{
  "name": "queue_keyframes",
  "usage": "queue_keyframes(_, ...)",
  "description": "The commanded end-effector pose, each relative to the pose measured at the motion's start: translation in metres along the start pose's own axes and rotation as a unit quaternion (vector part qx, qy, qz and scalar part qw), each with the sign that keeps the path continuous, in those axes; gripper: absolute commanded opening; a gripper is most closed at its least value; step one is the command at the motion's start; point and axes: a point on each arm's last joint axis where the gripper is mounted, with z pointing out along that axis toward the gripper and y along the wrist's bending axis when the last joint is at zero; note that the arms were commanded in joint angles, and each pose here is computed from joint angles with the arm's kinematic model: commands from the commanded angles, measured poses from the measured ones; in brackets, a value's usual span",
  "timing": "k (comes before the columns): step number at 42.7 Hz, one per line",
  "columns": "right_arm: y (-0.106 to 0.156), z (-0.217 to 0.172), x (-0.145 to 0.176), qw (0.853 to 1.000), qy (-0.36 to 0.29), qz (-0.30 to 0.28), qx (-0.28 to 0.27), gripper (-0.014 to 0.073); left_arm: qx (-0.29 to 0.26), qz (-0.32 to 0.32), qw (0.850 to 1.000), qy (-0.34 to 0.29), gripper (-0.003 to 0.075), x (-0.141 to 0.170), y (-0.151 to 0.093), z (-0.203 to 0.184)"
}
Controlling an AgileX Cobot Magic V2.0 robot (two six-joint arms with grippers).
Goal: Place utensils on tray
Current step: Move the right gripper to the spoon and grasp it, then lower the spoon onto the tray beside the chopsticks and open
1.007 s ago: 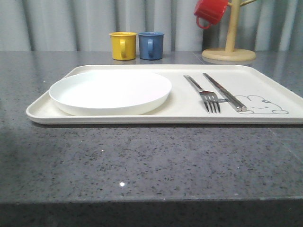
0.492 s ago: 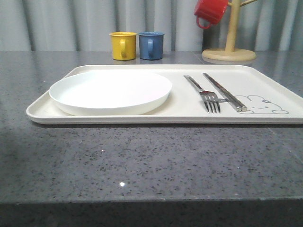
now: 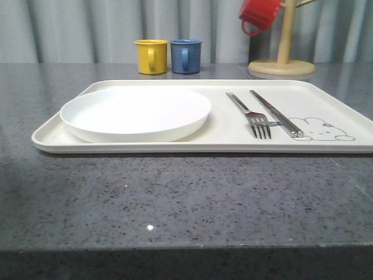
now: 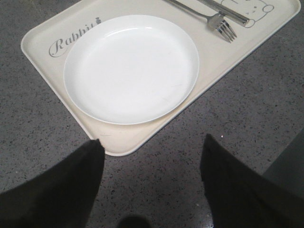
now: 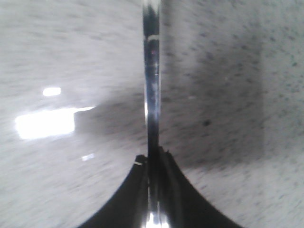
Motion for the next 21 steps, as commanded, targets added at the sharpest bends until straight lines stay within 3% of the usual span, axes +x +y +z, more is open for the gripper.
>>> queue_keyframes(1,0.027,-0.046,0.004,0.996,-0.071,-0.031,-0.032,-0.0027,0.005,-0.004,0.999,-0.051,0.0438,-0.014,-0.001,-0.007)
queue_keyframes(12,0.102,-0.054,0.017,0.985,-0.067,-0.097,-0.129,-0.0027,0.005,-0.004,0.999,-0.051,0.0438,-0.014,-0.001,-0.007)
queue_keyframes(21,0.129,-0.040,0.011,0.978,-0.077,-0.077,-0.177,-0.0026,0.005,-0.004,0.999,-0.051,0.0438,-0.014,-0.001,-0.007)
